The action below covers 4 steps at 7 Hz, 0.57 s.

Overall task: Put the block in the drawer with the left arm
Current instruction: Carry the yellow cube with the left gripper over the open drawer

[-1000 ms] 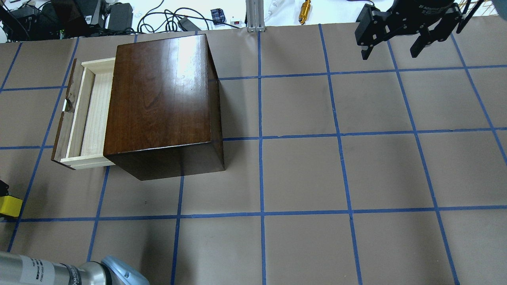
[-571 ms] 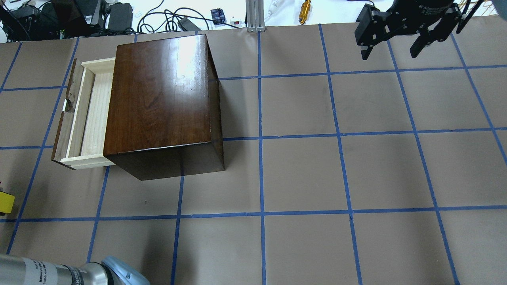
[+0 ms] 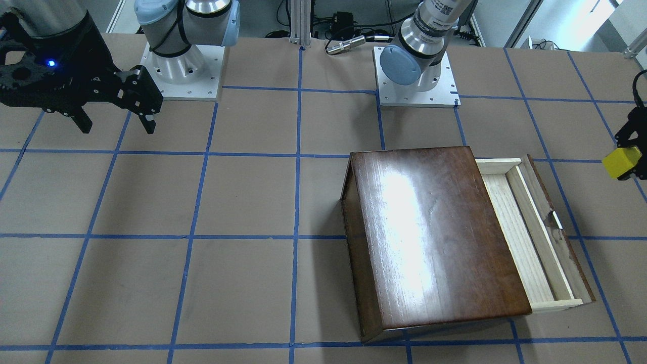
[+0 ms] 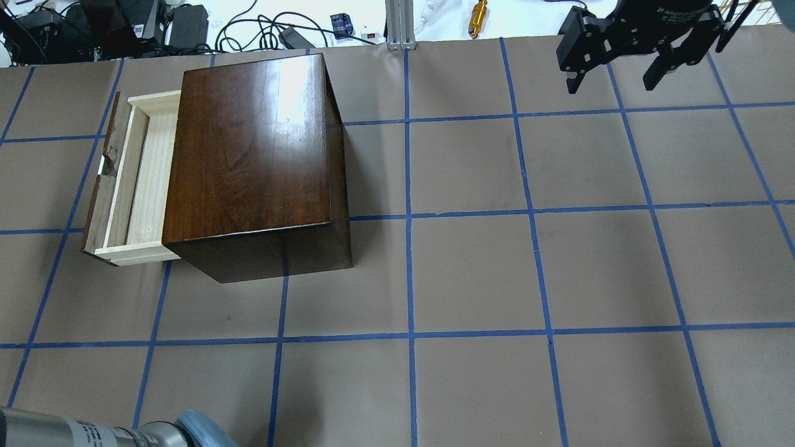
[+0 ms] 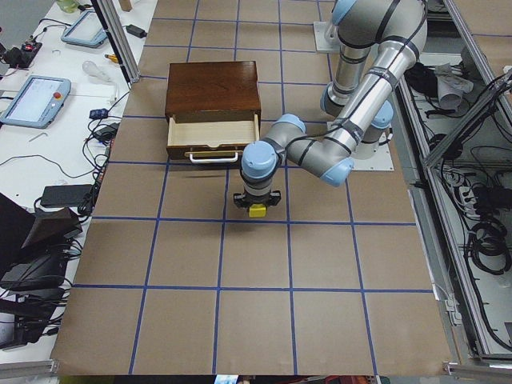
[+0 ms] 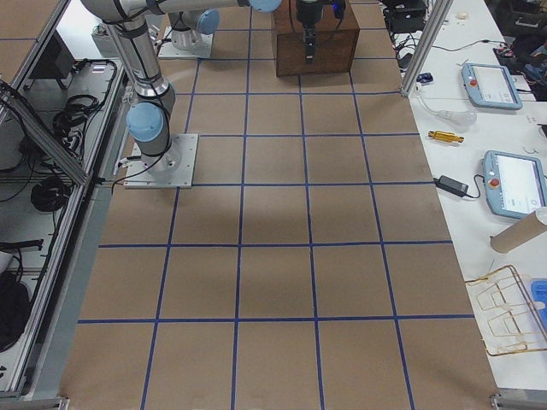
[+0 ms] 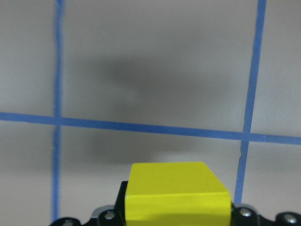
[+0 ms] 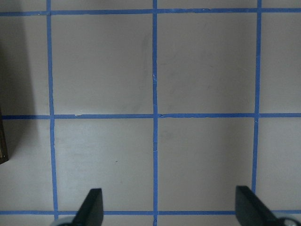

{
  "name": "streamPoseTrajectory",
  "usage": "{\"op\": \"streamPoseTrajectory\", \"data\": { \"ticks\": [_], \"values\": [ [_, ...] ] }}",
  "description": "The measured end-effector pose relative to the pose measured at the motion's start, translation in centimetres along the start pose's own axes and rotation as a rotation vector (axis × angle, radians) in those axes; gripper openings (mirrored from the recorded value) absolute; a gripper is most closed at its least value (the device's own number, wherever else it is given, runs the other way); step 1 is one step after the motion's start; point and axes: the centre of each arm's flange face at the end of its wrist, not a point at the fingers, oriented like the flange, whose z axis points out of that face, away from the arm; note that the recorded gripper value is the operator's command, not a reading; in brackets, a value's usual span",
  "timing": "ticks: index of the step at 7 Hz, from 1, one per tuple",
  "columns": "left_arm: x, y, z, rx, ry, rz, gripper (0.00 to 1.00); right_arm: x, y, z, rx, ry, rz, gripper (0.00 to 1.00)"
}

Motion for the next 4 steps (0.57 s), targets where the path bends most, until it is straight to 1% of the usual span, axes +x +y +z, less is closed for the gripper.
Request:
{"op": "streamPoseTrajectory", "data": {
  "ticks": [1, 2, 4],
  "values": [
    [-2.6, -3.4, -2.8, 0.0, 0.004, 0.012, 0.0, 0.0, 0.0, 0.0, 0.0, 0.0, 0.0, 1.0],
    [-5.0, -7.3, -4.4, -0.007, 0.001, 0.022, 0.0, 0.0, 0.0, 0.0, 0.0, 0.0, 0.001, 1.0],
    [-9.0, -15.9, -5.4, -0.019, -0.009, 0.028, 0.0, 0.0, 0.0, 0.0, 0.0, 0.0, 0.001, 1.0]
  ]
}}
